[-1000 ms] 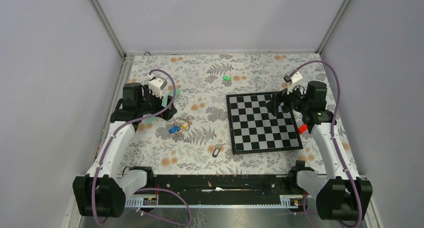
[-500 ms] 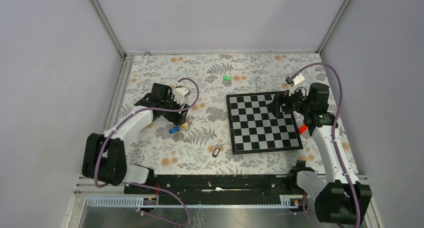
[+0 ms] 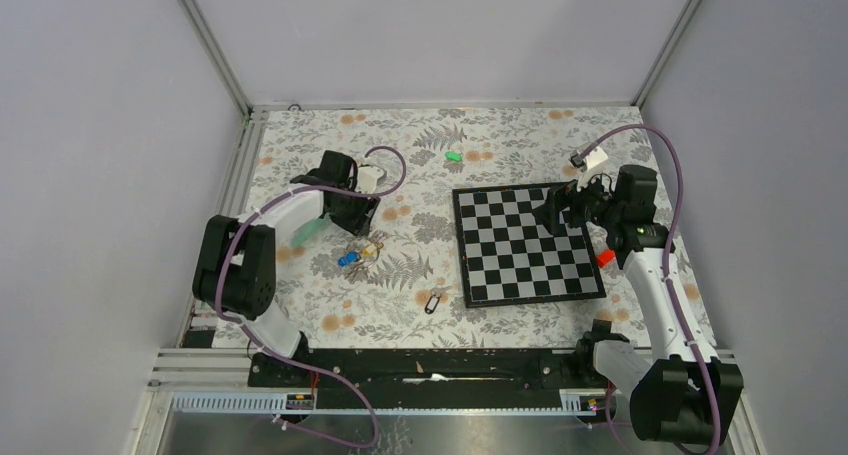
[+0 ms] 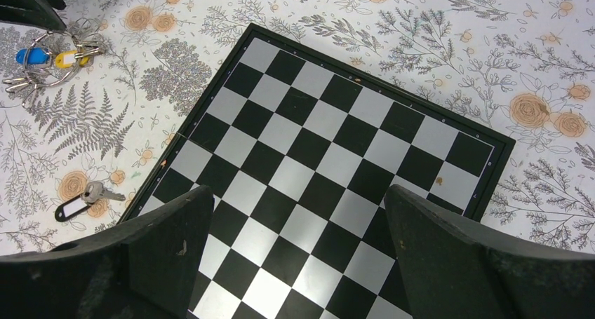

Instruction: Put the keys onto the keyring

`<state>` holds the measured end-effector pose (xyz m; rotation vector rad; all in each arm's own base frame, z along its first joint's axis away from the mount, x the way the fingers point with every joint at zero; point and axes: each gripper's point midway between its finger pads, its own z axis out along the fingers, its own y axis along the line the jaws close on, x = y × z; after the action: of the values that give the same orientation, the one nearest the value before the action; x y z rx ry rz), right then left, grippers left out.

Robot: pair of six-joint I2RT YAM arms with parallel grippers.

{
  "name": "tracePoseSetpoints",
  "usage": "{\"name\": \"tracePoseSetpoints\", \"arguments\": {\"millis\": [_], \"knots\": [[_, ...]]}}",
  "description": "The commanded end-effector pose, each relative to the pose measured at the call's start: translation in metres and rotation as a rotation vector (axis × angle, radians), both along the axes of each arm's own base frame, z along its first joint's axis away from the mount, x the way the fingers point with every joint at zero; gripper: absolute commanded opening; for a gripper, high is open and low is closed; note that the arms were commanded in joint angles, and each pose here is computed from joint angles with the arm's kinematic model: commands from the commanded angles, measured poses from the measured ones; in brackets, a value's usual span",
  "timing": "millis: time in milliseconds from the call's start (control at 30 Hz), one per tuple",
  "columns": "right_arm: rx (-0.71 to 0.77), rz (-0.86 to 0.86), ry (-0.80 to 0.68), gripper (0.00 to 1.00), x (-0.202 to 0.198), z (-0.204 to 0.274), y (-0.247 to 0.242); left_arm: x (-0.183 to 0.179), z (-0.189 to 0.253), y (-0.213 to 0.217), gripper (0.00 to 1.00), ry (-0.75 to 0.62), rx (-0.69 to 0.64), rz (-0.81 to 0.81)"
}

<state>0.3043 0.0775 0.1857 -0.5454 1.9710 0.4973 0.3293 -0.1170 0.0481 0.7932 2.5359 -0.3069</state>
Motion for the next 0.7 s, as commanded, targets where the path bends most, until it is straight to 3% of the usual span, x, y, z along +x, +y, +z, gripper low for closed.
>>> {"name": "tracePoseSetpoints", "arguments": {"millis": [0,367,667], "knots": [[0.0,0.025,-0.02,0.99,0.001,0.003,0.002,0.011,0.003,0.001,0.45,0.006,0.018,0.022],[0.002,0.032,-0.017,0.99,0.0,0.002,0.003,0.015,-0.006,0.002,0.34,0.048,0.028,0.041],[0.003,0.035,-0.015,0.99,0.0,0.002,0.003,0.019,-0.011,0.005,0.3,0.069,0.032,0.063]]}}
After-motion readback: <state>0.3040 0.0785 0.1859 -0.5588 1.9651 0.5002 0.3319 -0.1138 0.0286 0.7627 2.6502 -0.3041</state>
